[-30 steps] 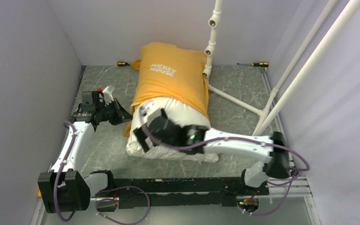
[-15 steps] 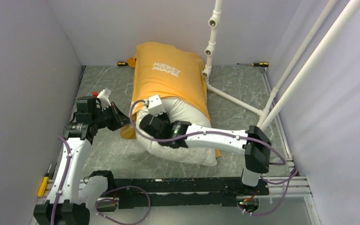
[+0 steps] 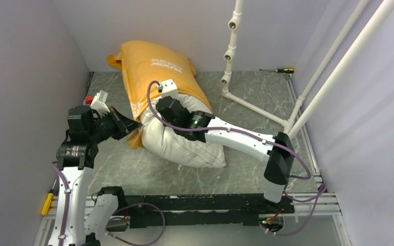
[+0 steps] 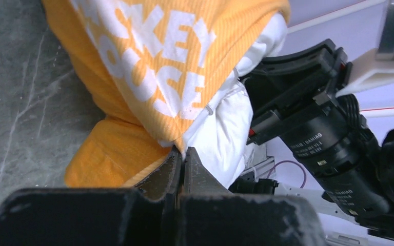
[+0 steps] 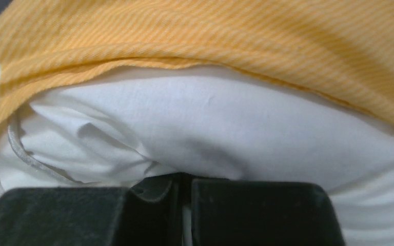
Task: Put the pillow into the pillowcase
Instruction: Stuff the pillow into the pillowcase.
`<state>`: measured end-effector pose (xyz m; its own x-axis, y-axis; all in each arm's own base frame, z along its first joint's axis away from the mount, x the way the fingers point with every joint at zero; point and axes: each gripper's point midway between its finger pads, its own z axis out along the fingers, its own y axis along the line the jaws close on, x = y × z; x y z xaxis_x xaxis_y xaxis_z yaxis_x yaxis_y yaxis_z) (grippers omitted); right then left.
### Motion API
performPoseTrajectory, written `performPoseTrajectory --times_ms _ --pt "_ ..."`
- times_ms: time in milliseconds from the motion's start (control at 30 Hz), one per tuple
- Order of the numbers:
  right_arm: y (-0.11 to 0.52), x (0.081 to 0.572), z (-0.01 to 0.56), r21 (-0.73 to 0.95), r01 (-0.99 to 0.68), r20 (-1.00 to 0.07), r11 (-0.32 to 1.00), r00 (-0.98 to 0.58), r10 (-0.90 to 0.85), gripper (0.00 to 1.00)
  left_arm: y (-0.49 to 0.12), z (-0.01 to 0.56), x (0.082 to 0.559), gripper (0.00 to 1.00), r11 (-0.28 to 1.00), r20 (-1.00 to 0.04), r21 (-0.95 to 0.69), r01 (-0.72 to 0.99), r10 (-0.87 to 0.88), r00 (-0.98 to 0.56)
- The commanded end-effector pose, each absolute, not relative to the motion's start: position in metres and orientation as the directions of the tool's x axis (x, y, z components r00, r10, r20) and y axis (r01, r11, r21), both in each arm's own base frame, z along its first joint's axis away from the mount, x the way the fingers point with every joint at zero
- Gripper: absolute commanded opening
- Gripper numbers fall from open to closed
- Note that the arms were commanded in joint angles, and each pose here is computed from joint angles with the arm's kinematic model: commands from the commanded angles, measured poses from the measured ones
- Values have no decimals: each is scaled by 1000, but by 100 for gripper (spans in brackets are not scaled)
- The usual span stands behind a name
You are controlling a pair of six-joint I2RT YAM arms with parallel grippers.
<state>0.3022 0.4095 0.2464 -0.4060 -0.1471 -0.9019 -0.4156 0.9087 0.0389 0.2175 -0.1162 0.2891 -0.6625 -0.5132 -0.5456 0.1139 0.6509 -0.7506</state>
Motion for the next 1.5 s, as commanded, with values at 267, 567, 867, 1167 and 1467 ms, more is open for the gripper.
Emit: performPoseTrajectory --times_ms 267,567,867,1167,1467 --pt "451 343 371 545 -684 -837 485 -402 372 0 -165 417 175 0 366 -576 -812 454 -384 -722" --pt "485 345 379 627 -726 -768 282 -516 381 0 -203 424 172 0 243 -531 -844 478 -251 -809" --pt "493 347 380 700 -697 -692 157 -607 391 0 -261 403 152 0 270 -535 -824 499 -81 -841" --pt "484 348 341 733 -644 -674 217 -650 350 0 -139 327 192 76 929 -652 -314 194 -62 -756" --pt "488 346 324 742 -633 -669 222 -676 309 0 -22 279 192 99 967 -629 142 -209 -75 -774"
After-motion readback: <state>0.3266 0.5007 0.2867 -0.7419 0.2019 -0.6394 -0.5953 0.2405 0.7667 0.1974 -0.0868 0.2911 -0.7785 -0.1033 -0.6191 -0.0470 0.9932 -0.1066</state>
